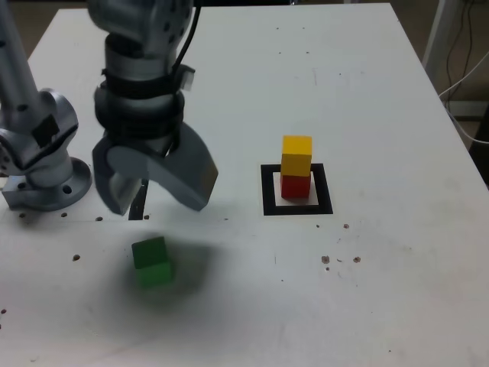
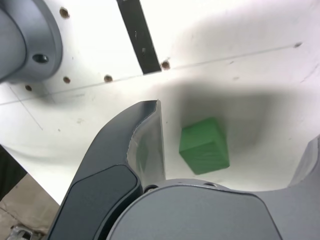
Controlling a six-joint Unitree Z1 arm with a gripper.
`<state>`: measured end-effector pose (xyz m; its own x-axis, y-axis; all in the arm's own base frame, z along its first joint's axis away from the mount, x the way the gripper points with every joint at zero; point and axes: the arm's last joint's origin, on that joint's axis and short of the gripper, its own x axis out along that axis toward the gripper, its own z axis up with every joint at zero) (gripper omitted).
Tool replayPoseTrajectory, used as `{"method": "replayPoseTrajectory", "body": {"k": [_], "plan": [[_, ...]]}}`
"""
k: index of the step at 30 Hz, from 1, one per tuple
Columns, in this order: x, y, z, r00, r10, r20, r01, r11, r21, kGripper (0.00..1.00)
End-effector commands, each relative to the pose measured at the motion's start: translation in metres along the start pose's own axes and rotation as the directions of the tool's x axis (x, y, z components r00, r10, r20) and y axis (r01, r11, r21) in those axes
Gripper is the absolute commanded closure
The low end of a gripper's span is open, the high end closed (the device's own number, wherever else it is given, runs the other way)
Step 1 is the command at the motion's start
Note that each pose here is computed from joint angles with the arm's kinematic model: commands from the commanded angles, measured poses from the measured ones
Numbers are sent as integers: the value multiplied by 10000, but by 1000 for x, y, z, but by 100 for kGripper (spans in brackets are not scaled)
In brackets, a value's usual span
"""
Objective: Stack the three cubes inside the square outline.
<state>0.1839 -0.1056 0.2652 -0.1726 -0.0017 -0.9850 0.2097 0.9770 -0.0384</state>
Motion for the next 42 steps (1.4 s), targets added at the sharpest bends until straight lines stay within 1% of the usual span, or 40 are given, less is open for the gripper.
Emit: {"method": "replayPoseTrajectory", "body": {"k": [1,4,8,12,15,20,27,36,40,42], "plan": [[1,-6,-3,10000,-43,-22,43,9999,-136,0],[3,-12,-5,9999,-66,-135,60,9989,-475,0],[8,-21,-6,9991,-138,-404,93,9939,-1098,0],[15,-28,-4,9975,-317,-629,213,9870,-1594,0],[20,-33,-2,9969,-446,-642,321,9823,-1845,0],[27,-42,1,9964,-527,-669,366,9742,-2228,0],[40,-50,11,9927,-814,-891,587,9708,-2328,1],[53,-51,23,9926,-869,-845,656,9713,-2286,5],[56,-46,24,9919,-878,-914,633,9680,-2429,10],[58,-44,24,9915,-886,-954,624,9665,-2491,15]]}}
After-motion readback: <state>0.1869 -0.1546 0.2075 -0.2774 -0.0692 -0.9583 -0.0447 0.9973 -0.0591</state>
